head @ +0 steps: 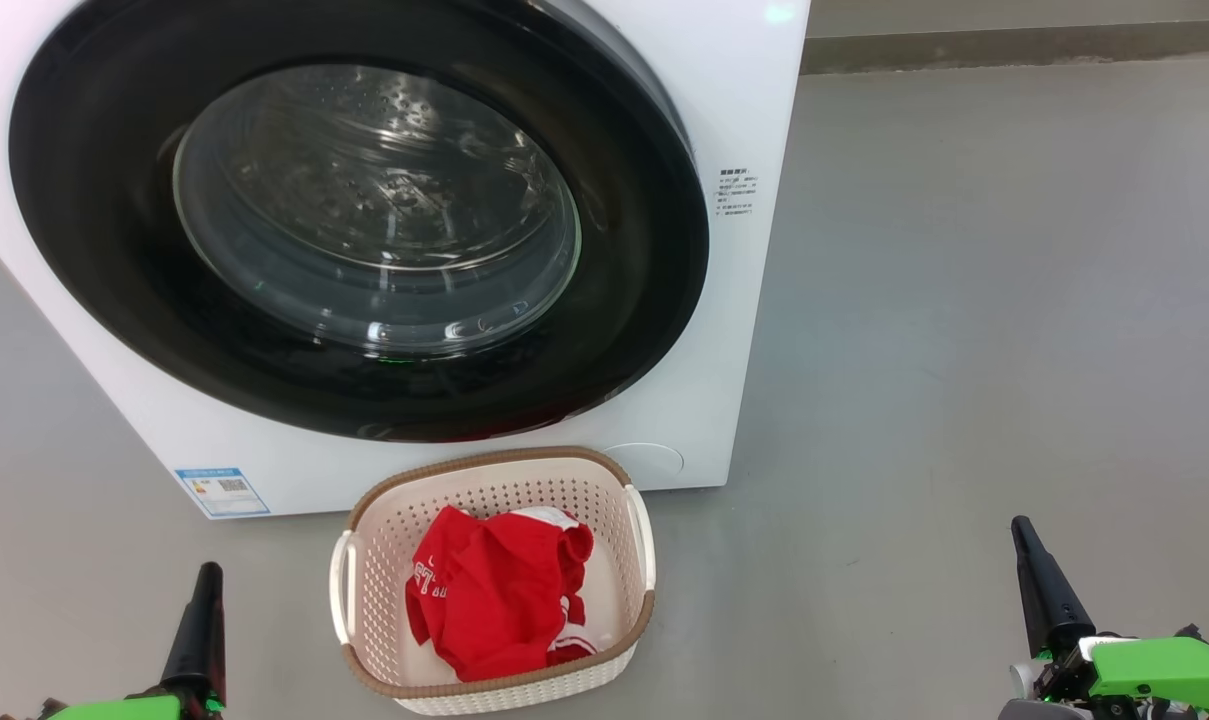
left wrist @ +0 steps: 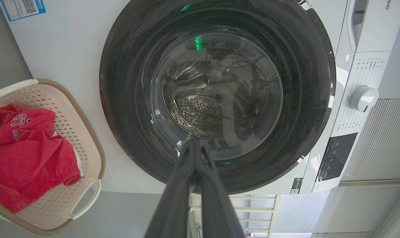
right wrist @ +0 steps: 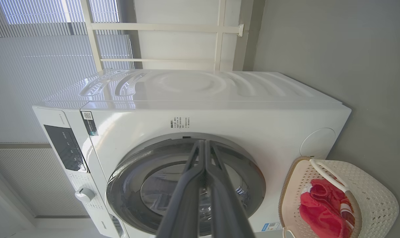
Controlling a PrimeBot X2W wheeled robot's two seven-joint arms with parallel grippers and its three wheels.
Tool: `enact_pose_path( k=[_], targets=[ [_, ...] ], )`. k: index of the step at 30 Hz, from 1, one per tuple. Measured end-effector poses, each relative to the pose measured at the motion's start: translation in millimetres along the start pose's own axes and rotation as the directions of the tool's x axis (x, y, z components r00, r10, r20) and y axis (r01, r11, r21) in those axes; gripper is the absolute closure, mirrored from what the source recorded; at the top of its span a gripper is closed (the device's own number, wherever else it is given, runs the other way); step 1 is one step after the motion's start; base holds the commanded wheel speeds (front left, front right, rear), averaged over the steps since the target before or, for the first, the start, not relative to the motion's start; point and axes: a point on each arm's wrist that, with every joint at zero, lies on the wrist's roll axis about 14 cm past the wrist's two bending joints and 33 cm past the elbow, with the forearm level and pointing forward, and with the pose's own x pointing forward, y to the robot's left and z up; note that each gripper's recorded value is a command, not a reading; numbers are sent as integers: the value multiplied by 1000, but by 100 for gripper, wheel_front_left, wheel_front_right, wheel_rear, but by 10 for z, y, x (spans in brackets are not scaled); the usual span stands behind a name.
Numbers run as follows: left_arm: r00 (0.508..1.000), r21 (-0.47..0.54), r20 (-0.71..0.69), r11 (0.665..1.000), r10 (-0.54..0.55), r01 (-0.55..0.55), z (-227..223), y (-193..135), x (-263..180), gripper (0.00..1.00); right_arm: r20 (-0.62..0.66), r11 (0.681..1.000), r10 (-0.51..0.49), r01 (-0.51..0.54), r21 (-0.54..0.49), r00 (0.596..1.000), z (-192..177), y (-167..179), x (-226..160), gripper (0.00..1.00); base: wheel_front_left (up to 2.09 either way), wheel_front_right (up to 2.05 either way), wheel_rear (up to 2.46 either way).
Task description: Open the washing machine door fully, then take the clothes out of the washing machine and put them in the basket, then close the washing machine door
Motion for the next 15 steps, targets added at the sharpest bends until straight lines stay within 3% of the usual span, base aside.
enact_pose_path(
  k=[15],
  targets=[
    [1000,0,0,1000,0,0,0,-1,0,100,0,1000,0,0,1,1000,-1,0,0,100,0,0,0]
  ],
)
